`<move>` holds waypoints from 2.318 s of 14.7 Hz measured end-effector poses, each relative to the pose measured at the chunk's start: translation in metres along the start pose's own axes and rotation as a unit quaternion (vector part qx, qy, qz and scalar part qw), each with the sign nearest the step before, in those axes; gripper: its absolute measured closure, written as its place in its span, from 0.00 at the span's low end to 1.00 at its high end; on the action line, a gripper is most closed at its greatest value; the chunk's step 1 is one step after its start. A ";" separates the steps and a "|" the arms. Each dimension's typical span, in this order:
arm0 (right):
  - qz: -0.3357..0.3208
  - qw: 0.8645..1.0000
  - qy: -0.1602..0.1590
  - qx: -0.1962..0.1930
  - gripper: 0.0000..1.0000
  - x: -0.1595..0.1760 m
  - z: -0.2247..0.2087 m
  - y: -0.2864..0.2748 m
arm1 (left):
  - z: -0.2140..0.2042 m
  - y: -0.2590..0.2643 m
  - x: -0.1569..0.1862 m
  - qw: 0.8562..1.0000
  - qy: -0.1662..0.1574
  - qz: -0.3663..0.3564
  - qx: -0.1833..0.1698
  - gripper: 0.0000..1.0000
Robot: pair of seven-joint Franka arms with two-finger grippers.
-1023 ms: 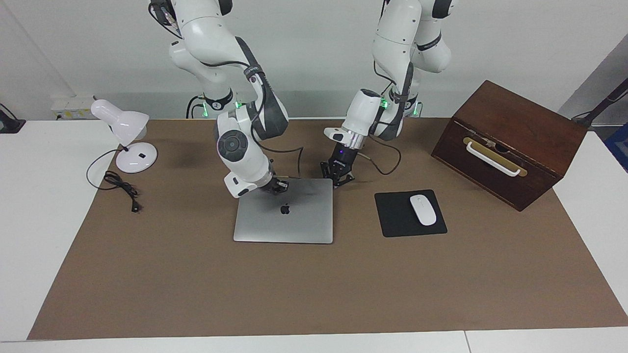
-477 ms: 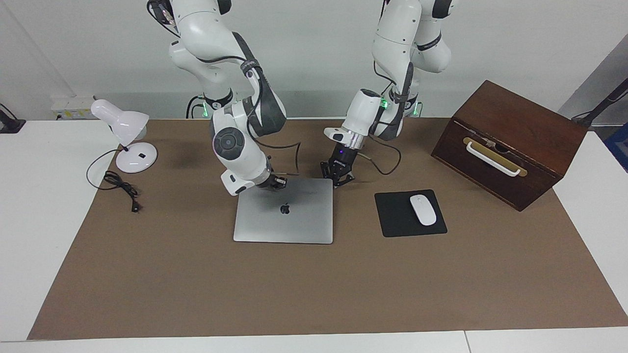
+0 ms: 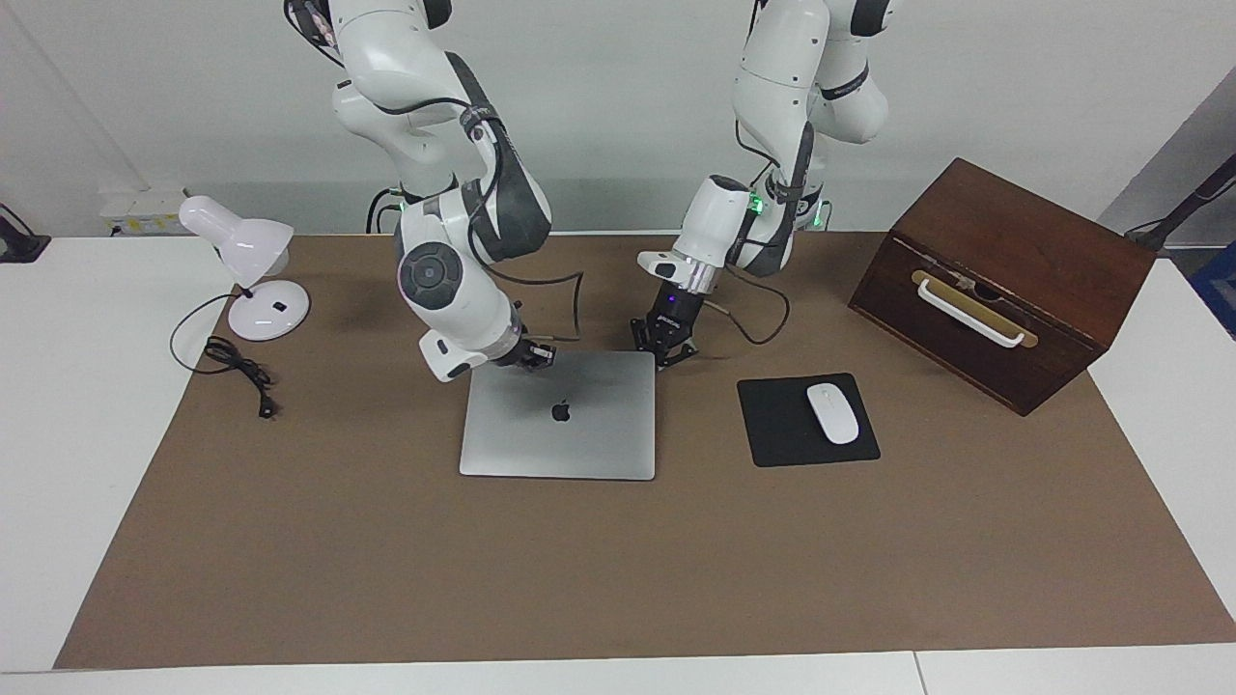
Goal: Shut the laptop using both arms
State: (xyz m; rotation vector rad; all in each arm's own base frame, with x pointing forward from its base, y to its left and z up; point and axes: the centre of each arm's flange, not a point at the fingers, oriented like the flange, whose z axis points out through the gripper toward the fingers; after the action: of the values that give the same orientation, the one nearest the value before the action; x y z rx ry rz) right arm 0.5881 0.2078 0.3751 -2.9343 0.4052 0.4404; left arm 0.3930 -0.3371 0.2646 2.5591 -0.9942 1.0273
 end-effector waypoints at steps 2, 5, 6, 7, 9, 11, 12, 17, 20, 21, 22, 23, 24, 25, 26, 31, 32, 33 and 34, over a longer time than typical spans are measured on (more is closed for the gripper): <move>-0.014 1.000 0.010 -0.012 0.99 0.002 -0.004 0.004 | 0.000 0.000 0.000 1.000 0.000 -0.005 0.000 0.99; -0.033 0.999 0.032 -0.026 0.99 0.012 -0.022 0.027 | 0.000 0.000 0.000 1.000 0.000 -0.010 0.000 0.99; -0.036 0.998 0.039 -0.029 0.99 0.016 -0.029 0.037 | -0.001 0.000 0.000 1.000 0.000 -0.011 0.000 0.99; -0.037 0.998 0.044 -0.031 0.99 0.020 -0.036 0.047 | -0.002 0.000 -0.001 1.000 -0.002 -0.013 0.000 0.99; -0.036 0.997 0.056 -0.039 0.91 0.026 -0.047 0.063 | -0.006 0.000 -0.003 1.000 -0.008 -0.019 -0.001 0.99; -0.040 0.996 0.066 -0.048 0.72 0.024 -0.054 0.066 | -0.011 -0.002 -0.004 0.999 -0.022 -0.024 -0.003 0.99; -0.042 0.995 0.071 -0.050 0.62 0.022 -0.058 0.065 | -0.015 -0.003 -0.002 0.999 -0.033 -0.026 -0.004 0.99; -0.032 0.993 0.106 -0.050 0.10 0.014 -0.102 0.089 | -0.056 -0.018 0.029 0.995 -0.091 -0.042 -0.017 0.99; -0.038 0.990 0.122 -0.067 0.00 0.008 -0.132 0.119 | -0.081 -0.030 0.039 0.990 -0.125 -0.053 -0.023 0.99; -0.040 0.989 0.123 -0.070 0.00 0.005 -0.140 0.128 | -0.088 -0.033 0.041 0.988 -0.138 -0.056 -0.025 0.99; -0.041 0.988 0.125 -0.075 0.00 0.002 -0.147 0.136 | -0.096 -0.038 0.042 0.986 -0.152 -0.061 -0.026 0.99; -0.044 0.987 0.129 -0.083 0.00 -0.001 -0.156 0.146 | -0.105 -0.046 0.045 0.984 -0.165 -0.068 -0.027 0.99; -0.052 0.986 0.134 -0.090 0.00 -0.004 -0.165 0.157 | -0.114 -0.055 0.048 0.980 -0.179 -0.077 -0.027 0.99; -0.062 0.984 0.140 -0.095 0.00 -0.006 -0.174 0.168 | -0.125 -0.068 0.055 0.976 -0.196 -0.089 -0.027 0.99; -0.071 0.982 0.146 -0.101 0.00 -0.007 -0.183 0.180 | -0.137 -0.084 0.064 0.971 -0.215 -0.103 -0.027 0.99; -0.083 0.977 0.164 -0.103 0.00 -0.015 -0.210 0.214 | -0.201 -0.169 0.113 0.951 -0.259 -0.170 -0.016 0.48; -0.084 0.977 0.168 -0.103 0.00 -0.019 -0.214 0.214 | -0.208 -0.186 0.114 0.949 -0.256 -0.184 -0.009 0.37; -0.083 0.977 0.167 -0.103 0.00 -0.024 -0.219 0.215 | -0.214 -0.201 0.111 0.947 -0.254 -0.198 -0.001 0.26; -0.081 0.978 0.161 -0.104 0.00 -0.030 -0.222 0.216 | -0.218 -0.217 0.105 0.944 -0.253 -0.213 0.007 0.16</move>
State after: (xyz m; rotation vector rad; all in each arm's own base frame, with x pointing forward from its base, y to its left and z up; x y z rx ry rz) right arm 0.5579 -0.0312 0.5722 -3.2165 0.1580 -0.0173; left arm 0.4754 -0.1374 0.5076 2.9274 -0.4695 0.2662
